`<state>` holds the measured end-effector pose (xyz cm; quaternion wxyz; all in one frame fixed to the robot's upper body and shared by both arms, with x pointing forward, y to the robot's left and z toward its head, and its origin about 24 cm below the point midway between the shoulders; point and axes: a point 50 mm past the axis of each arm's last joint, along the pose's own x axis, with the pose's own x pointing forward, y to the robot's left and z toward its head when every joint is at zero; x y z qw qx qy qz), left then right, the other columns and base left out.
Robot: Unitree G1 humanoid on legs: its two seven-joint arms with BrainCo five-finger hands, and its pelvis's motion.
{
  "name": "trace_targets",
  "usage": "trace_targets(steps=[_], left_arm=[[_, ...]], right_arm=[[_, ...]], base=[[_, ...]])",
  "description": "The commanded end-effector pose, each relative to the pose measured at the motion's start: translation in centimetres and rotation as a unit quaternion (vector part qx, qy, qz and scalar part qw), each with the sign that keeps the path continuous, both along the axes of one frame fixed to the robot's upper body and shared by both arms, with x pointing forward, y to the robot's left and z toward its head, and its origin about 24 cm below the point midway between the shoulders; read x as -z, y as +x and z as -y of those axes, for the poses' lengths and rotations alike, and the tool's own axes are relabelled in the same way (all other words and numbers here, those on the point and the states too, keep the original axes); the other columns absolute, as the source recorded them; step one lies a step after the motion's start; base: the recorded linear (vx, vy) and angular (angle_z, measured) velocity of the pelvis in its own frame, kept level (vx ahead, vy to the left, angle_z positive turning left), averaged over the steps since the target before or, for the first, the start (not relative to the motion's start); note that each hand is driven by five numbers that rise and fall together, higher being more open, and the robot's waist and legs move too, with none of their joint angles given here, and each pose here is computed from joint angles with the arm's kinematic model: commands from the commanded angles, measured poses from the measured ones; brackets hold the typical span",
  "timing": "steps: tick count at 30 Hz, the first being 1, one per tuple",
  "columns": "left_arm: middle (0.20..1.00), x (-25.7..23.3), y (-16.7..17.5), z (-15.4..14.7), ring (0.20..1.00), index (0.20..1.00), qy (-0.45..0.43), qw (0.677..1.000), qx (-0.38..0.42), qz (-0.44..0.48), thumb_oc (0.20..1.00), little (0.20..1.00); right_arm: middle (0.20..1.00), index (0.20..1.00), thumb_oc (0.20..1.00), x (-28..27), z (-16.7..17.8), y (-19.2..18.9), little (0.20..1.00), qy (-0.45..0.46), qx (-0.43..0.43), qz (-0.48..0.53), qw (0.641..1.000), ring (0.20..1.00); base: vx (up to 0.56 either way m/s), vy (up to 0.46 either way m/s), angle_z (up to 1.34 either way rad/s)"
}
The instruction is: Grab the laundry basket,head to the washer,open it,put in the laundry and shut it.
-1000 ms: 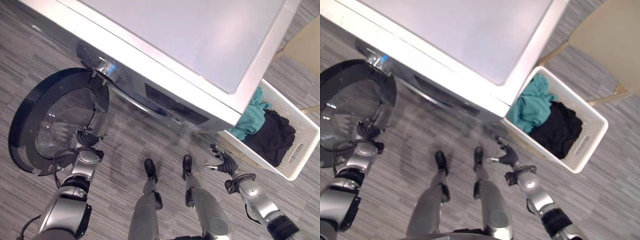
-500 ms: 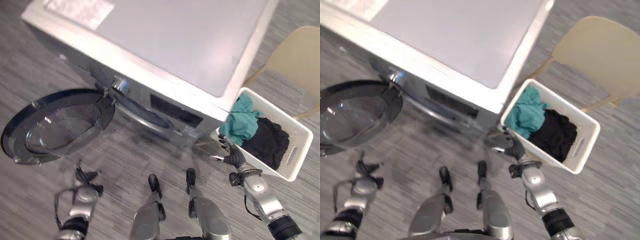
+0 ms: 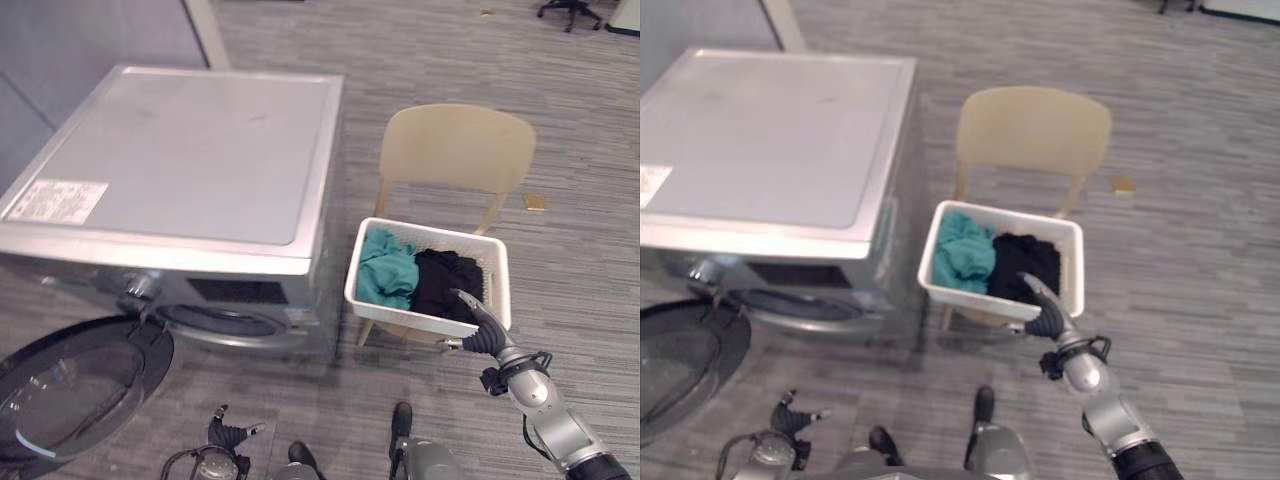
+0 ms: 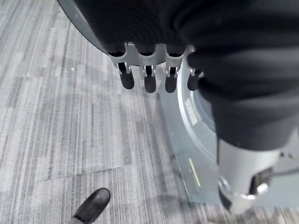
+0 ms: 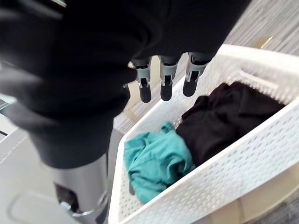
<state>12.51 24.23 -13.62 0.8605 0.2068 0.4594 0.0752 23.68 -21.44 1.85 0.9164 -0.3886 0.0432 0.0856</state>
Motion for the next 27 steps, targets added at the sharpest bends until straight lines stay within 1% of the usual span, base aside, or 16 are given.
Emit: trace_targets(steps=[1, 6, 14, 17, 21, 23, 26, 27], left_arm=[[1.0, -0.9, 2.0, 0.6, 1.0, 1.0, 0.0, 0.999, 0.033, 0.041, 1.0, 1.0], [1.0, -0.9, 2.4, 1.4, 1.0, 1.0, -0.012, 0.997, 0.052, 0.05, 1.0, 1.0], [1.0, -0.6, 1.5, 0.6, 1.0, 1.0, 0.0, 0.998, 0.046, 0.032, 1.0, 1.0], [1.0, -1.1, 2.3, -0.4, 1.0, 1.0, 0.017, 0.998, 0.037, 0.043, 1.0, 1.0], [1.0, -1.5, 3.2, -0.6, 1.0, 1.0, 0.024, 0.997, 0.035, 0.06, 1.0, 1.0], [1.0, -2.1, 4.3, -0.5, 1.0, 1.0, 0.023, 0.996, 0.034, 0.082, 1.0, 1.0], [1.0, -2.3, 4.7, -0.6, 1.0, 1.0, 0.024, 0.995, 0.029, 0.092, 1.0, 1.0], [1.0, -2.5, 4.9, -0.8, 1.0, 1.0, 0.023, 0.995, 0.024, 0.098, 1.0, 1.0]], right_arm=[[1.0, 1.0, 1.0, -2.8, 0.0, 2.1, 1.0, -0.056, -0.025, 0.069, 0.996, 1.0], [1.0, 1.0, 1.0, -2.8, 0.0, 3.3, 1.0, -0.081, -0.031, 0.066, 0.994, 1.0], [1.0, 1.0, 1.0, -3.5, -0.6, 5.3, 1.0, -0.122, -0.045, 0.079, 0.988, 1.0], [1.0, 1.0, 1.0, -4.0, -1.3, 7.0, 1.0, -0.148, -0.05, 0.089, 0.984, 1.0], [1.0, 1.0, 1.0, -4.2, -1.8, 8.4, 1.0, -0.168, -0.05, 0.091, 0.98, 1.0], [1.0, 1.0, 1.0, -4.4, -2.2, 9.8, 1.0, -0.174, -0.034, 0.088, 0.98, 1.0], [1.0, 1.0, 1.0, -5.0, -2.0, 11.0, 1.0, -0.187, -0.017, 0.094, 0.978, 1.0], [1.0, 1.0, 1.0, -6.2, -1.7, 12.1, 1.0, -0.199, 0.001, 0.107, 0.974, 1.0]], base=[[-0.06, -0.061, -0.23], [0.06, 0.027, -0.48], [0.06, 0.124, -0.18], [-0.03, 0.095, -0.25], [-0.06, 0.048, -0.01], [-0.09, 0.026, 0.11], [-0.07, -0.001, 0.15], [-0.05, 0.0, 0.39]])
